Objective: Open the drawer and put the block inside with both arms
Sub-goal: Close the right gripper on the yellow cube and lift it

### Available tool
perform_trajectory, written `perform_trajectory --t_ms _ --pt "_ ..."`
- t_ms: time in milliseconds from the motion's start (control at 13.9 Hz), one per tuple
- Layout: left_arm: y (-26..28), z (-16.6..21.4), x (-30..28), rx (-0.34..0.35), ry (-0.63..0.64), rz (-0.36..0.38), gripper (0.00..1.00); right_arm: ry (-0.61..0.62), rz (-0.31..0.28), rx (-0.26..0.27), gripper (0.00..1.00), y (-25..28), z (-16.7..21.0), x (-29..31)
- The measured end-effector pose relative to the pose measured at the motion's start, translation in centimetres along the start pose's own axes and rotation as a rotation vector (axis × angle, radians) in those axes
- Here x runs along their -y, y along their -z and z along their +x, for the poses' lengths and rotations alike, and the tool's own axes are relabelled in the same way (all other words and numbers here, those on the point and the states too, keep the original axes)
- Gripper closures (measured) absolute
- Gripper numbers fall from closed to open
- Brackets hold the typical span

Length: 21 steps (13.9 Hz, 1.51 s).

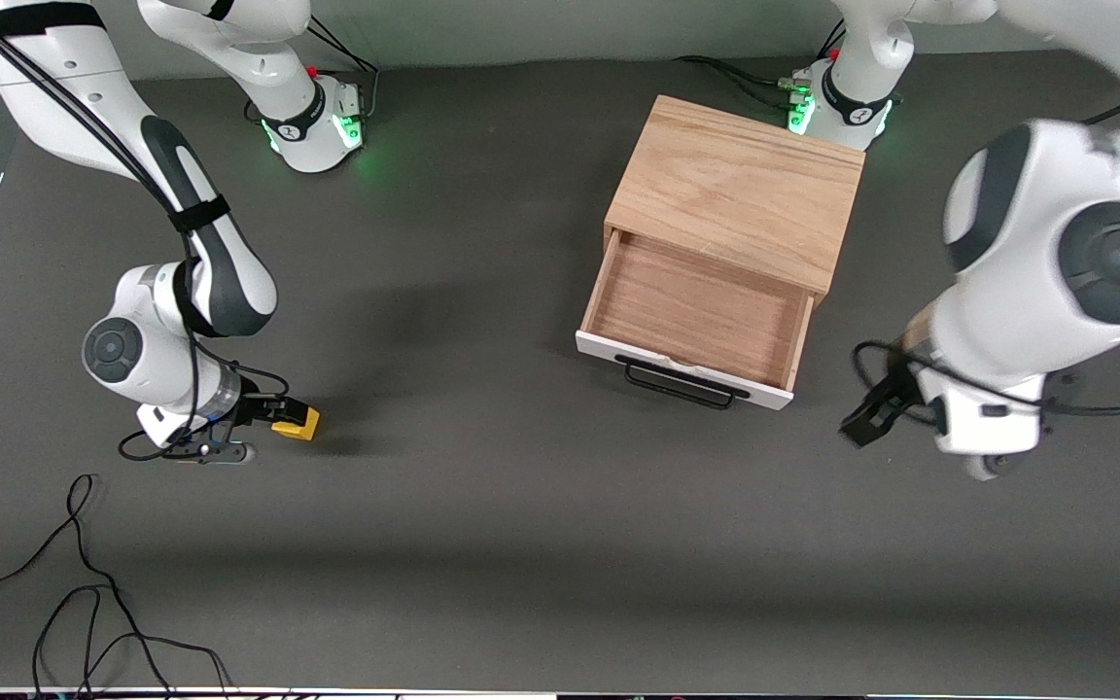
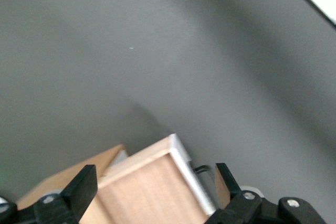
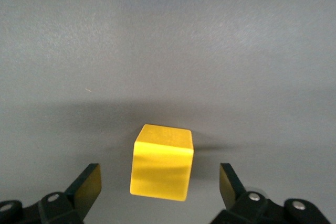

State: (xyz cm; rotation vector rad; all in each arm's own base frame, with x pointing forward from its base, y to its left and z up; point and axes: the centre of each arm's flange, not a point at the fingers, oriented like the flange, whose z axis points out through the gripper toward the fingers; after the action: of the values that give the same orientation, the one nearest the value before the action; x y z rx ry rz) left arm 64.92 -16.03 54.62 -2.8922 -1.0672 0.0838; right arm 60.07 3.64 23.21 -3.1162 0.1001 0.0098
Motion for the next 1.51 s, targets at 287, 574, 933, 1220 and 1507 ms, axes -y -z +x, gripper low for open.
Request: perform_trajectory --t_ms 287,574,933,1220,1507 --pt "1.4 3.0 7.2 0.046 -0.205 0.012 0.00 -0.009 0.004 -0.014 0.00 -2.8 -0.1 -0.2" --pt "1.7 4.4 12.8 0.089 -0.402 0.008 0.00 -0.013 0.007 -0.019 0.15 -5.0 -0.2 -0.3" --pt "1.1 3.2 14.7 0.099 -0.601 0.019 0.00 -0.013 0.007 -0.019 0.45 -4.9 -0.2 -0.3" --pt "1.3 3.2 15.7 0.065 -0.705 0.008 0.00 -0.005 0.010 -0.035 0.45 -4.0 0.4 0.3" --pt "1.7 3.6 15.6 0.022 -0.714 -0.010 0.00 -0.029 0.002 0.013 0.45 1.8 2.9 1.9"
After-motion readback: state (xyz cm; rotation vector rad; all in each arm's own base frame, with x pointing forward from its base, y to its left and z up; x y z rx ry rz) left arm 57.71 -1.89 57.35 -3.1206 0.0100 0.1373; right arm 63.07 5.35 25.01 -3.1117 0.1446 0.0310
